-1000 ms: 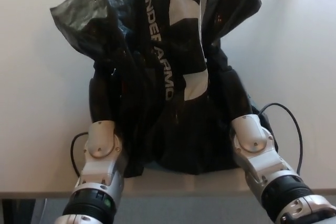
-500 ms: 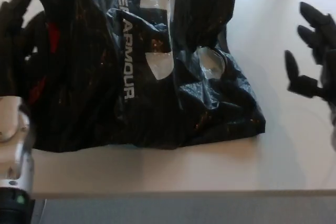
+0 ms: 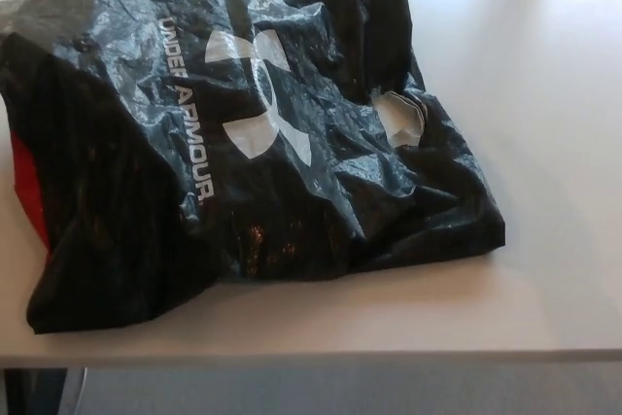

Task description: A plastic bag is kept in the middle of the desk and the robot uses both its hands to grab the bag from the left and right and brings its hands close together to compress the bag

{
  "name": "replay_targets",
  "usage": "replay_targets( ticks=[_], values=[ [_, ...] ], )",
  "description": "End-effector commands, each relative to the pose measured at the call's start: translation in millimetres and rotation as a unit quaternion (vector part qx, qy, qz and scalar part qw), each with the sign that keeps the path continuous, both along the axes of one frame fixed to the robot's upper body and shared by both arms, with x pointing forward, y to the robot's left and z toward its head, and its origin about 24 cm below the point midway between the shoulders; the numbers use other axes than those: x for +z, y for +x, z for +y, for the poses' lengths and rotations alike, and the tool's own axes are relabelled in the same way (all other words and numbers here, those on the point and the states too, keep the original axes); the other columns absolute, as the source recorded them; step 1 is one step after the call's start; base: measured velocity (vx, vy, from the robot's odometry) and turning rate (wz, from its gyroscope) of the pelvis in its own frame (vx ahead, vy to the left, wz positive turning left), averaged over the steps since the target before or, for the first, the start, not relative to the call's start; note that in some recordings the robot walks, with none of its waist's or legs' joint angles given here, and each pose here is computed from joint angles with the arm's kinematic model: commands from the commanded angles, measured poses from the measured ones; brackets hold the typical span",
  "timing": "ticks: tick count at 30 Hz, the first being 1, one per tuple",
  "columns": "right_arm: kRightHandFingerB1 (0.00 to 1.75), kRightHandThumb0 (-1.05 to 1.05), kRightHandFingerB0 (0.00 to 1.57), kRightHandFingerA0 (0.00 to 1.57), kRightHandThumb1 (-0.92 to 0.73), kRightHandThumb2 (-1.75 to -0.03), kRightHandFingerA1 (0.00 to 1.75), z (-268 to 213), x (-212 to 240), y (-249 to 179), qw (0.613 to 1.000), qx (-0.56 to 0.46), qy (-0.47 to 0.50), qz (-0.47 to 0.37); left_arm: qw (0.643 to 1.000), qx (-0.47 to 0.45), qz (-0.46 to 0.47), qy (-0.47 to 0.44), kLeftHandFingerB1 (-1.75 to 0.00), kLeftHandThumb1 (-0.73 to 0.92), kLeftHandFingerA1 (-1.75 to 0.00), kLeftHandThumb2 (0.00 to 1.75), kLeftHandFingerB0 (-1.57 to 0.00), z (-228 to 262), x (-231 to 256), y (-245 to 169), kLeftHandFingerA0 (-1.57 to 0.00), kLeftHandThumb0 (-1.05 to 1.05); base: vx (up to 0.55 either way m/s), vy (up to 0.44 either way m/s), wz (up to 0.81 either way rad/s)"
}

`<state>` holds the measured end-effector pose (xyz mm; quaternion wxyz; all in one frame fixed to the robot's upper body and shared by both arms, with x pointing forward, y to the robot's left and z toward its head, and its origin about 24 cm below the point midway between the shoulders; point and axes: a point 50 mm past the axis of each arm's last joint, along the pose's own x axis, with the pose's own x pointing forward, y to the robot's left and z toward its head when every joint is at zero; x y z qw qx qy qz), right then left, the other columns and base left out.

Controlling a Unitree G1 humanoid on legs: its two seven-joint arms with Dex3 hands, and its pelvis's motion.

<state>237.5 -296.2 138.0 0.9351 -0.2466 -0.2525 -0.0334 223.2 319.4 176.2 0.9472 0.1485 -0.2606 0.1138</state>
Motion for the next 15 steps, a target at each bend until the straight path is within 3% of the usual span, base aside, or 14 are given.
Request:
replay_targets(
  ticks=[1,3,4,6,7,8,9,10,11,12,13,14,15],
  values=[
    [0.48,-0.37,0.00,0.01,-0.49,-1.09,0.50,9,5,-63,0.998,0.048,0.022,-0.045,0.998,-0.057,-0.028,0.016,-0.29,0.92,-0.40,0.77,-0.16,-23,-4,-57,-0.24,-0.78,0.00,0.000,0.00],
    [0.49,-0.37,0.00,0.01,-0.50,-1.09,0.50,11,2,-73,0.998,0.051,0.025,-0.036,0.998,-0.059,-0.033,0.013,-0.29,0.92,-0.39,0.76,-0.15,-26,-7,-64,-0.23,-0.79,0.00,0.000,0.00],
    [0.39,-0.82,0.02,0.12,-0.66,-1.04,0.48,12,-2,-82,0.998,0.053,0.018,-0.028,0.997,-0.056,-0.042,0.009,-0.29,0.92,-0.40,0.75,-0.16,-28,-8,-71,-0.23,-0.77,0.00,0.000,0.00],
    [0.39,-0.86,0.00,0.06,-0.67,-1.03,0.46,12,-14,-103,0.999,0.047,0.019,-0.013,0.998,-0.048,-0.042,-0.007,-0.28,0.92,-0.38,0.70,-0.21,-33,-17,-86,-0.27,-0.77,0.00,0.000,0.00],
    [0.40,-0.71,0.04,0.01,-0.63,-1.03,0.46,11,-22,-111,0.999,0.043,0.025,0.002,0.998,-0.040,-0.037,-0.016,-0.28,0.92,-0.40,0.71,-0.17,-33,-26,-96,-0.24,-0.75,0.00,0.000,0.00],
    [0.40,-0.71,0.04,0.01,-0.63,-1.03,0.46,10,-31,-118,0.999,0.038,0.029,0.017,0.999,-0.031,-0.033,-0.019,-0.28,0.92,-0.40,0.71,-0.17,-31,-36,-109,-0.24,-0.75,0.00,0.000,0.00],
    [0.40,-0.74,0.08,0.02,-0.61,-0.99,0.45,11,-40,-123,0.998,0.036,0.043,0.027,0.999,-0.021,-0.015,-0.027,-0.40,0.76,-0.49,1.03,-0.11,-28,-41,-118,-0.18,-0.79,0.00,0.000,0.00],
    [0.26,-0.71,0.12,0.10,-0.85,-0.65,0.34,11,-47,-126,0.997,0.032,0.053,0.037,0.999,-0.014,-0.003,-0.038,-0.27,0.92,-0.40,0.70,-0.15,-26,-47,-126,-0.22,-0.77,0.00,0.000,0.00],
    [0.26,-0.71,0.12,0.10,-0.85,-0.65,0.34,11,-50,-128,0.997,0.029,0.058,0.045,0.999,-0.011,0.003,-0.047,-0.27,0.92,-0.40,0.70,-0.15,-26,-52,-131,-0.22,-0.77,0.00,0.000,0.00],
    [0.40,-0.66,0.05,0.01,-0.63,-1.01,0.45,10,-56,-129,0.997,0.024,0.060,0.051,0.998,-0.012,0.013,-0.068,-0.48,0.54,-0.49,1.12,0.00,-25,-59,-136,-0.03,-0.35,0.00,0.000,0.00],
    [0.26,-0.70,0.13,0.11,-0.85,-0.65,0.31,11,-61,-133,0.995,0.020,0.066,0.068,0.996,-0.010,0.026,-0.079,-0.48,0.53,-0.49,1.12,0.00,-24,-64,-142,-0.02,-0.35,0.00,0.000,0.00],
    [0.29,-0.67,0.12,0.10,-0.85,-0.66,0.31,12,-66,-137,0.994,0.018,0.072,0.080,0.996,-0.002,0.044,-0.081,-0.27,0.92,-0.35,0.69,-0.17,-21,-71,-148,-0.21,-0.74,0.00,0.000,0.00],
    [0.33,-0.64,0.12,0.09,-0.87,-0.67,0.30,15,-73,-140,0.994,0.010,0.075,0.084,0.994,0.009,0.058,-0.088,-0.47,0.55,-0.49,1.12,0.00,-18,-77,-156,-0.02,-0.35,0.00,0.000,0.00]
  ],
)
